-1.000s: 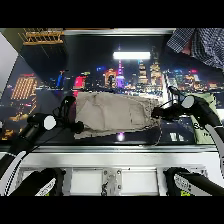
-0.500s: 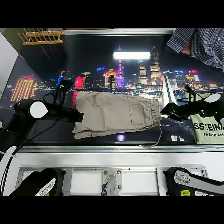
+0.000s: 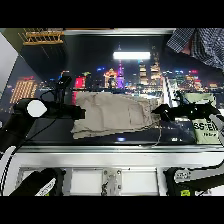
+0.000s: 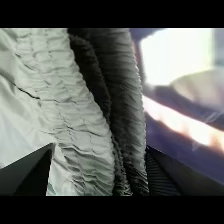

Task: Fold the clothes and pants, and hang the long-sleeved shirts on hangers.

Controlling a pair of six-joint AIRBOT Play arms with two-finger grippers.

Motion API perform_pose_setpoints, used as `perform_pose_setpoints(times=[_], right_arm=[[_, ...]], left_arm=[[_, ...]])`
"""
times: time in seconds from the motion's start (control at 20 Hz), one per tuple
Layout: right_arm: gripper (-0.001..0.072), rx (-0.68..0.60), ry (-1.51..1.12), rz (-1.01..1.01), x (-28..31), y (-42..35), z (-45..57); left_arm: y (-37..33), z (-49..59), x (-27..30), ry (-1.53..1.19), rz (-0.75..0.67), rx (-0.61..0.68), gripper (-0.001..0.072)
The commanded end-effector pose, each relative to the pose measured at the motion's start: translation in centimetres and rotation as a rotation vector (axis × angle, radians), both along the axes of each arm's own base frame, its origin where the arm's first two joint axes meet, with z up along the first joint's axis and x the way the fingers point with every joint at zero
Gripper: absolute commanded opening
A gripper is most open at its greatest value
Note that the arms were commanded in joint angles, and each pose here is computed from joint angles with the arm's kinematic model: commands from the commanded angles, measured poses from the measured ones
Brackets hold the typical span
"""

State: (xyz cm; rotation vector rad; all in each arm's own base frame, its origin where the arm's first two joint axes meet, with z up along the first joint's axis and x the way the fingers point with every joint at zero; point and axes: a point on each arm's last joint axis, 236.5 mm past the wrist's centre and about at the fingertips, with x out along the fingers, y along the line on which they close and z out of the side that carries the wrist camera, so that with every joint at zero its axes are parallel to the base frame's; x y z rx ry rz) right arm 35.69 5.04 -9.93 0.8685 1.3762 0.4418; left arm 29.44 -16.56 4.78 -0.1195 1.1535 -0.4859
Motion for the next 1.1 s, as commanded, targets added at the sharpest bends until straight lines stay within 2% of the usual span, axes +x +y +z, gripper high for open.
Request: perform_pose_setpoints(times=[0.0, 0.05, 0.1, 0.15, 0.2, 0.25, 0.3, 0.4, 0.6, 0.7, 1.05], right_arm=[[0.0608, 0.009, 0.009, 0.058, -0.3, 2.4, -0.5], [0.0566, 0.010, 0.012, 0.077, -0.5, 3.2, -0.5], [0.0443, 0.008, 0.012, 0.095, -0.7, 3.8, -0.5], [0.0352, 0.009, 0.012, 0.105, -0.7, 4.1, -0.5], [0.0225, 0.010, 0.012, 0.114, -0.8, 4.4, -0.4], [0.0063, 0.009, 0.010, 0.117, -0.9, 4.5, -0.4], [0.0022, 0.010, 0.007, 0.119, -0.9, 4.6, -0.2], [0.0022, -0.023, 0.027, 0.122, -1.4, 3.8, 0.4], [0.0021, -0.290, 0.112, 0.178, -3.5, -1.6, 3.6], [0.0021, -0.375, 0.092, 0.178, -3.5, -3.1, 7.4], [0.0022, -0.495, -0.078, 0.201, -3.5, 0.1, 18.8]], left_arm=[[-1.3, 0.3, 0.5, -0.014, 0.030, -0.080, 0.0006], [-1.5, 0.0, 0.5, -0.011, 0.037, -0.090, 0.0006], [-1.6, -0.2, 0.4, -0.004, 0.043, -0.100, 0.0006], [-1.7, -0.5, 0.3, 0.000, 0.043, -0.102, 0.0006], [-1.9, -0.7, 0.2, 0.001, 0.036, -0.101, 0.0006], [-2.3, -0.7, 0.1, 0.000, 0.027, -0.101, 0.0006], [-2.6, -0.9, 0.1, 0.003, 0.018, -0.100, 0.0006], [-3.9, -1.9, -0.2, 0.032, -0.012, -0.091, 0.0006], [-7.9, -4.8, 1.1, 0.085, -0.069, -0.071, 0.0006], [-10.6, -6.5, 2.2, 0.096, -0.079, -0.071, 0.0006], [-22.5, -12.2, 1.8, 0.193, -0.207, -0.110, 0.0006]])
